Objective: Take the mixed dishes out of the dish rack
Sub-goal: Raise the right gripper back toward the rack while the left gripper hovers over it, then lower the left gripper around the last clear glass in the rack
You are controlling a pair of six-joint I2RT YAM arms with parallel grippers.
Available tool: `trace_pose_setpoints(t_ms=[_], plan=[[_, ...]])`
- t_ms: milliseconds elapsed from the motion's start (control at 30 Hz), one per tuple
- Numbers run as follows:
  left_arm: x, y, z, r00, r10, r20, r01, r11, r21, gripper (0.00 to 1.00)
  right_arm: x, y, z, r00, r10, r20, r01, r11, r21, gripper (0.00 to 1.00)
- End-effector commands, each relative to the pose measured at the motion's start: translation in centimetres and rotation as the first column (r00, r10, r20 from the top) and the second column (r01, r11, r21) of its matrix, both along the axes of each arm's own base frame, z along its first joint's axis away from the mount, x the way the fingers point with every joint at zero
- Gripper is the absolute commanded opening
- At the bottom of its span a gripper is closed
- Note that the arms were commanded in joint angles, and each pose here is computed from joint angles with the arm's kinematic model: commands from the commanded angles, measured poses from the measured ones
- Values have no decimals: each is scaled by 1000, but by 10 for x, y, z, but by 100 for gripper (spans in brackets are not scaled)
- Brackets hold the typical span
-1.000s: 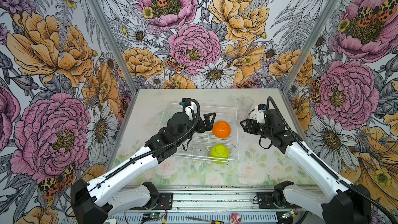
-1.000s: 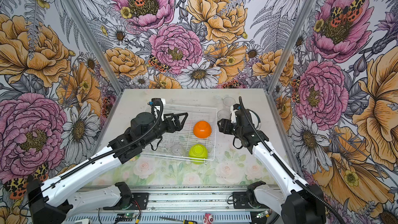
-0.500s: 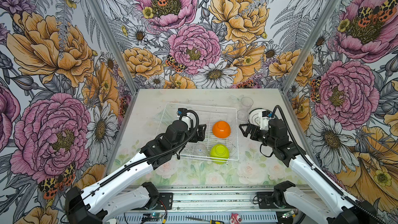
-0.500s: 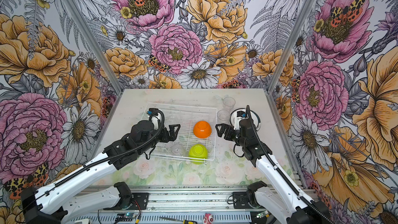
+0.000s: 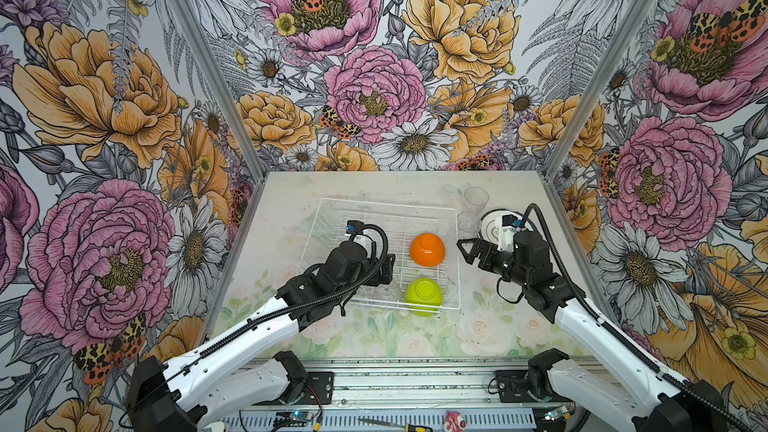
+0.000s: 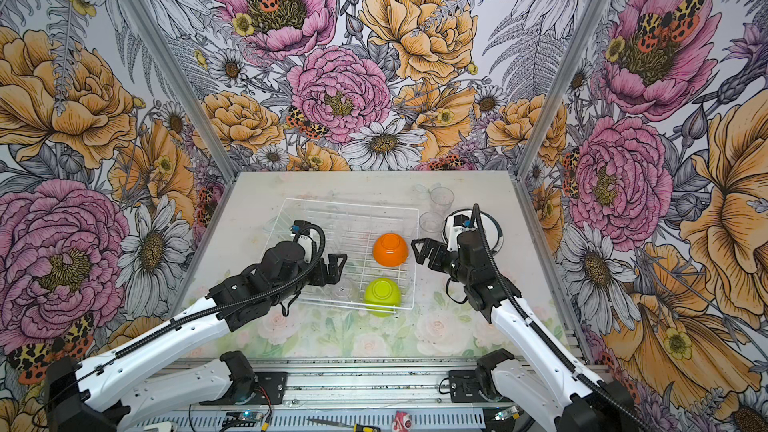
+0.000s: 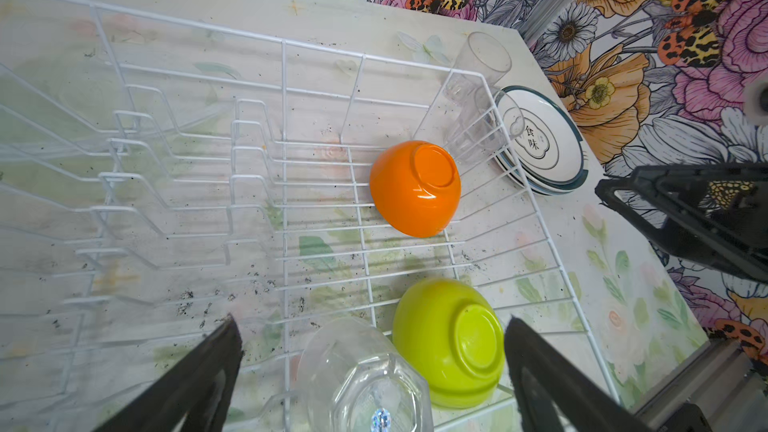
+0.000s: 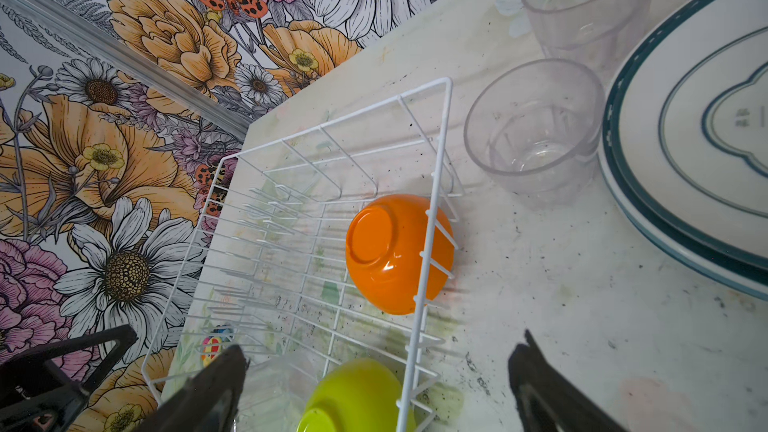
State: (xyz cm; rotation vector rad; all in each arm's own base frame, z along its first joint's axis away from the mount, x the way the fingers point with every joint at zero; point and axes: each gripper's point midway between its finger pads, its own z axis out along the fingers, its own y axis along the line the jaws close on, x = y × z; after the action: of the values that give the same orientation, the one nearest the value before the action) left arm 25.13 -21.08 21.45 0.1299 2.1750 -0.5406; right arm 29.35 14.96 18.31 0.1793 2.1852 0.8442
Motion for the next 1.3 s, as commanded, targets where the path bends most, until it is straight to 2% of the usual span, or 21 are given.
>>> trace_pose_setpoints(t_ms=[0, 333, 733, 967, 1267], plan=[[-4, -7, -6, 999, -31, -13, 32, 999, 15, 99, 6, 9, 17, 999, 26, 43, -27, 999, 29, 99], [-1, -27, -22, 995, -72, -74, 77, 994, 73, 99, -2, 16, 30, 995, 63, 77, -68, 996, 59, 99], [4, -36, -24, 994, -84, -69, 91, 990, 110, 99, -16, 8, 23, 992, 42, 122, -50, 997, 66, 99], [-4, -50, -36, 981, -141, -132, 155, 983, 99, 99, -16, 9, 16, 992, 41, 123, -52, 995, 84, 99], [-13, -44, -71, 965, -115, -235, 166, 963, 212, 99, -20, 8, 9, 992, 43, 118, -53, 995, 83, 99]])
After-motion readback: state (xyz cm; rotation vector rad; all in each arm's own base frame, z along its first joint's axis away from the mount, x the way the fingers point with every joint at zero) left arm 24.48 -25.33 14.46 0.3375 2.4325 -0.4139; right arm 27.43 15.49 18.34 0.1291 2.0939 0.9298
